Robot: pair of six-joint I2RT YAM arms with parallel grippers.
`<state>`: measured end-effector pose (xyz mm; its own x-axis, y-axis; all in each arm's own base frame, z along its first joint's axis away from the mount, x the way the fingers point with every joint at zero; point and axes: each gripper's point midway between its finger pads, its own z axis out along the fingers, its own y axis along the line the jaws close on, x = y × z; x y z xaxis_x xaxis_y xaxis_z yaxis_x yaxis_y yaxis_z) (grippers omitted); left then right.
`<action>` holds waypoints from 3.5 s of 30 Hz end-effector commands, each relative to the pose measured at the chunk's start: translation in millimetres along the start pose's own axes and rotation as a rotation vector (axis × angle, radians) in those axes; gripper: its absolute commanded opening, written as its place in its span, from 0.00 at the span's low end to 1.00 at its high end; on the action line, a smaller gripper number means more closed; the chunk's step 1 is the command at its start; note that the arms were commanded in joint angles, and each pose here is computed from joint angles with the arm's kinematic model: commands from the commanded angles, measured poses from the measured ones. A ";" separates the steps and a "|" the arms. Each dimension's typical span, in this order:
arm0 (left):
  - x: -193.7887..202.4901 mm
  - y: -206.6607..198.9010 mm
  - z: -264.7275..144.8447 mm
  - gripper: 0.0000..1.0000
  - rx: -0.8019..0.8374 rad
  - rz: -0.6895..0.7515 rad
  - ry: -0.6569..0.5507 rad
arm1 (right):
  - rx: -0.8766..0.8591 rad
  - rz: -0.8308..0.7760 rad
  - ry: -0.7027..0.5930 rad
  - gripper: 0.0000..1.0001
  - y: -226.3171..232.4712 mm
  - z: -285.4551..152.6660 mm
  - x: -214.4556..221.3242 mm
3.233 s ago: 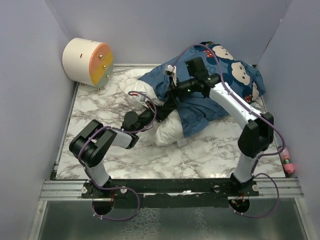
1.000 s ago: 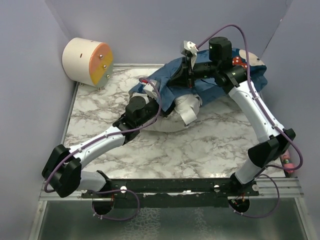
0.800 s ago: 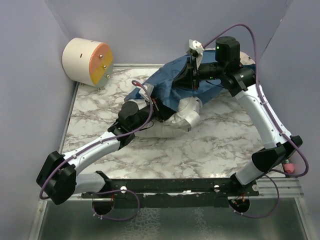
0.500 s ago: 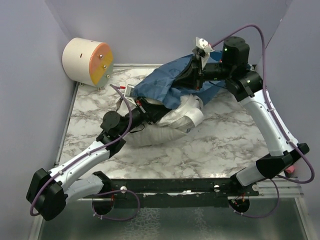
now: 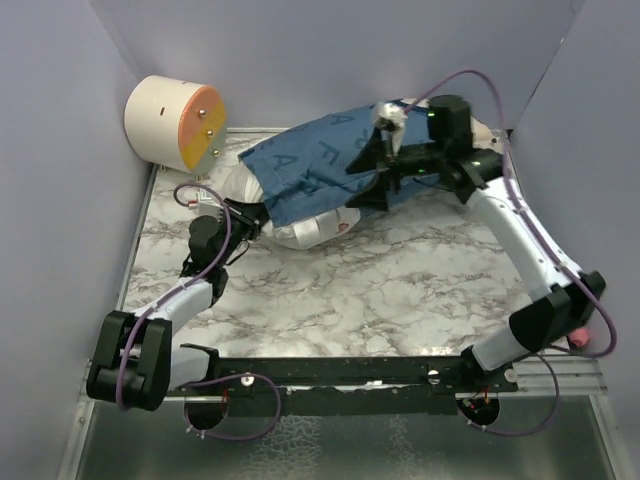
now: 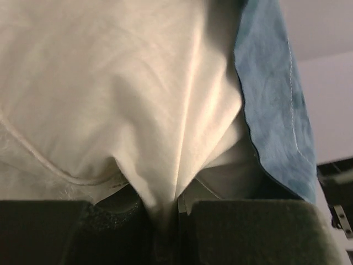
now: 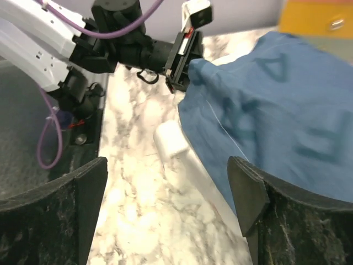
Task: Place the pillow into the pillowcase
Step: Stuff the pillow into the pillowcase.
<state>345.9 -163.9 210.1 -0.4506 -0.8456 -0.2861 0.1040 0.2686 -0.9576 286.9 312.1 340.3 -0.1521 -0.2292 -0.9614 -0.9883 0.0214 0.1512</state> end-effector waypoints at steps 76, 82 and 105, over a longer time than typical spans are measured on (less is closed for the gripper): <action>72.5 16.0 -30.0 0.09 -0.108 0.473 0.472 | 0.277 -0.200 0.046 0.81 12.7 -95.4 8.2; 74.3 7.6 -32.9 0.10 -0.078 0.451 0.456 | 0.351 -0.109 0.224 0.78 16.7 -89.8 70.4; 96.3 -6.1 -31.0 0.09 -0.028 0.501 0.495 | 0.121 0.032 0.205 0.01 43.1 -41.6 59.5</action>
<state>284.8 -217.1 185.4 -0.6945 -0.3782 -0.6121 0.3124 0.6079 -0.7300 269.8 223.9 266.2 -0.1860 -0.5338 -0.8249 -0.9312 0.3636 -0.0254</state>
